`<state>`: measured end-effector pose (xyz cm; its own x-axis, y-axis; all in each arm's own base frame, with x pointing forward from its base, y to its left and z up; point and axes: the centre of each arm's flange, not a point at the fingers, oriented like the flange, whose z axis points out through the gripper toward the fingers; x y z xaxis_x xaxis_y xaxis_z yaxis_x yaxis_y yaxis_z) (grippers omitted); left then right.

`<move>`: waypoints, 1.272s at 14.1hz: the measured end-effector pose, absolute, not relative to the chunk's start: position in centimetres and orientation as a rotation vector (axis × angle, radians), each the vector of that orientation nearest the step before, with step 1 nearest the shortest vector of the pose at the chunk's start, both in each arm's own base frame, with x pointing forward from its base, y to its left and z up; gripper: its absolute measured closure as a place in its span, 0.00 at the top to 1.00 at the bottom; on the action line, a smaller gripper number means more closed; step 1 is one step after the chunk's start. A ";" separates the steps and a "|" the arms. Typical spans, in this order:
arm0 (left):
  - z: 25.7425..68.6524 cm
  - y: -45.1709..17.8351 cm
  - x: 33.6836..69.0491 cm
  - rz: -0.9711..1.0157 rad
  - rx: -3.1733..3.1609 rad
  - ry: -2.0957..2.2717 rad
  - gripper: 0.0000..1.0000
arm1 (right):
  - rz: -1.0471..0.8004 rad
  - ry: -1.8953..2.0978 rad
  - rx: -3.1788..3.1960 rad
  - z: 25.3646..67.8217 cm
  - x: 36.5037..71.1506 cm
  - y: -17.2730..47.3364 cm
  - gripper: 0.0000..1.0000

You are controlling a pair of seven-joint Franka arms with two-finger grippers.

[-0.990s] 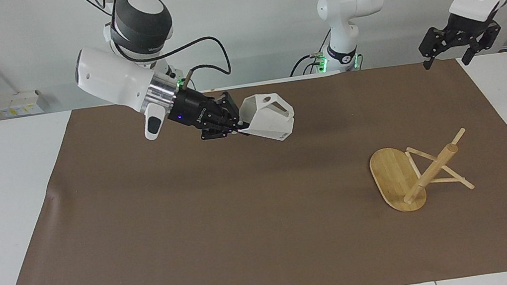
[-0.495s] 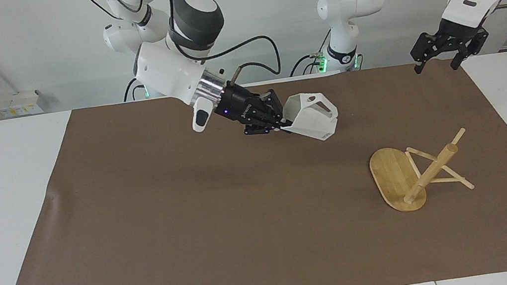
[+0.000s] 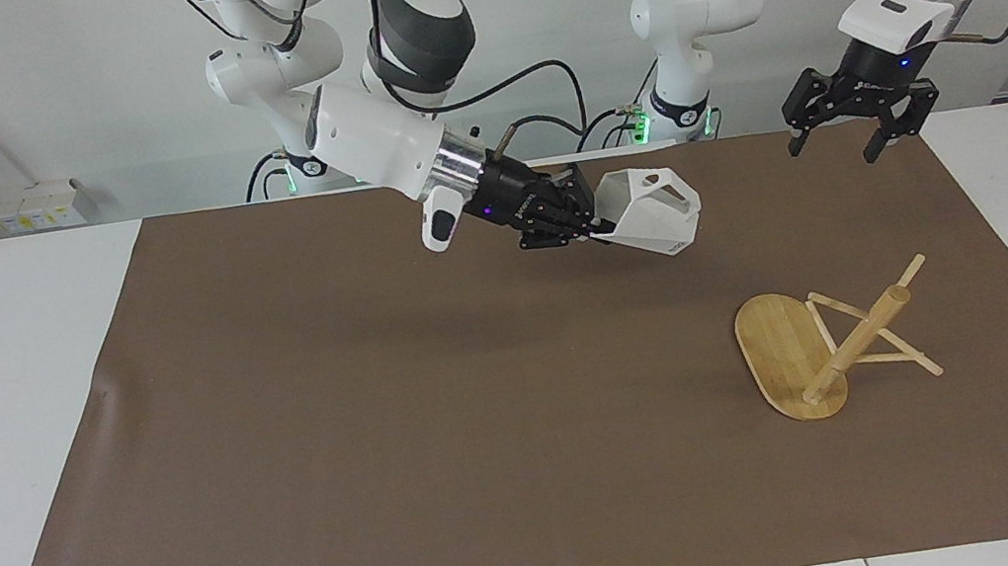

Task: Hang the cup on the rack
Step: 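Bring the cup near the rack while the left gripper reaches the cup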

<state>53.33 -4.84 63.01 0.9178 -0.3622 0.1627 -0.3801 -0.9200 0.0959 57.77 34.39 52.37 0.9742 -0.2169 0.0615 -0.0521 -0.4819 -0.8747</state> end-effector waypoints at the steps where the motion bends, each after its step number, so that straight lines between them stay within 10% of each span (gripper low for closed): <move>1: 63.2 -4.8 53.5 0.253 2.938 -0.662 1.00 | -0.198 0.190 -2.070 52.4 57.8 34.4 0.06; 18: 58.1 -8.3 56.8 0.607 2.186 -1.715 1.00 | -0.058 0.331 -2.029 52.4 56.2 36.9 0.06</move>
<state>56.82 -8.31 58.15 0.1999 -0.8440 0.4976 -0.9691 -0.2451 -0.0264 56.21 36.88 52.38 0.9607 -0.2583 -0.1013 -0.2081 -0.4293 -0.8789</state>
